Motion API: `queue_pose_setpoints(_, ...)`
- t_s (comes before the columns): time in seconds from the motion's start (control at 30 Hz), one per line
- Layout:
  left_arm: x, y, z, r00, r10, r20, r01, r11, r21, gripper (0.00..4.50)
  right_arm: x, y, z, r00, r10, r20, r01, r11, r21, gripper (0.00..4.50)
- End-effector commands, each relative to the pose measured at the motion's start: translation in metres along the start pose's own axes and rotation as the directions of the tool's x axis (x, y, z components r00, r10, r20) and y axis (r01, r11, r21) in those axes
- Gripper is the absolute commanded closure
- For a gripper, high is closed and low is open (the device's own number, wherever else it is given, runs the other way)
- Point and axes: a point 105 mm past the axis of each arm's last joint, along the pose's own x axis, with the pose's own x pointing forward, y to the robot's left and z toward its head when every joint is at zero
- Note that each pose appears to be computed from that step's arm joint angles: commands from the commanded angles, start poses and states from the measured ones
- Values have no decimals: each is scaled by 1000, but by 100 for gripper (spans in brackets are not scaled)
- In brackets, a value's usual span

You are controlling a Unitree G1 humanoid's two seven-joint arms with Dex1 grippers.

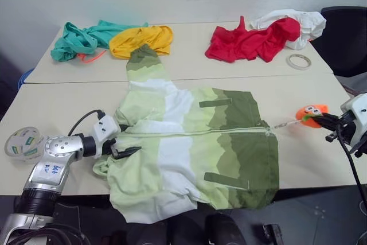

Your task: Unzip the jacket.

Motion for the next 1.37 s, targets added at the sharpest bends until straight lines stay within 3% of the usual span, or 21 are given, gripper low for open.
queue_pose_setpoints(0.03, -11, 0, -49, 977, 19, -214, -20, 1000, -1, 0, -6, -23, 22, 993, -103, 57, 108, 991, -85, 447)
queue_pose_setpoints(0.23, -16, 7, -61, 973, 86, -212, -82, 996, 26, 0, -3, -42, 28, 980, -191, 49, 196, 971, -138, 447)
queue_pose_setpoints(0.33, -10, 8, -36, 994, 101, -36, -104, 990, -99, 0, 5, -30, 28, 991, -117, 59, 120, 990, -67, 447)
queue_pose_setpoints(0.43, -10, 7, -23, 995, 93, 23, -88, 984, -155, 0, 9, -8, 25, 999, 2, 53, -1, 1000, -31, 372)
queue_pose_setpoints(0.57, -23, 9, 8, 983, 88, 162, -53, 976, -211, 0, -3, -8, 25, 993, -27, 113, 35, 997, -72, 241)
queue_pose_setpoints(0.7, -53, 11, 41, 949, 84, 305, -28, 982, -185, 0, -31, -10, 37, 968, -6, 252, 40, 991, -130, 99)
queue_pose_setpoints(0.8, -79, 7, 41, 961, 44, 275, -16, 995, -102, 0, -43, 9, 51, 934, 150, 326, -101, 982, -161, 4)
queue_pose_setpoints(0.87, -89, 9, 26, 980, 78, 181, -59, 993, -107, 0, -39, 26, 61, 905, 265, 334, -211, 959, -191, 1)
queue_pose_setpoints(0.93, -95, 2, 11, 991, 83, 104, -74, 994, -86, 0, -31, 55, 75, 833, 432, 346, -372, 900, -229, 1)
queue_pose_setpoints(1.07, -102, -22, -7, 997, 61, 49, -58, 996, -68, 0, -14, 117, 78, 666, 666, 335, -582, 745, -325, 1)
queue_pose_setpoints(1.13, -103, -27, -12, 996, 77, 36, -74, 995, -72, 0, -10, 136, 74, 613, 716, 335, -625, 699, -348, 1)
queue_pose_setpoints(1.23, -102, -33, -14, 993, 109, 48, -105, 990, -90, 0, -6, 155, 64, 576, 745, 335, -659, 666, -349, 1)
queue_pose_setpoints(1.37, -100, -34, -13, 987, 151, 55, -150, 988, -17, 0, 1, 159, 55, 596, 716, 363, -624, 697, -353, 1)
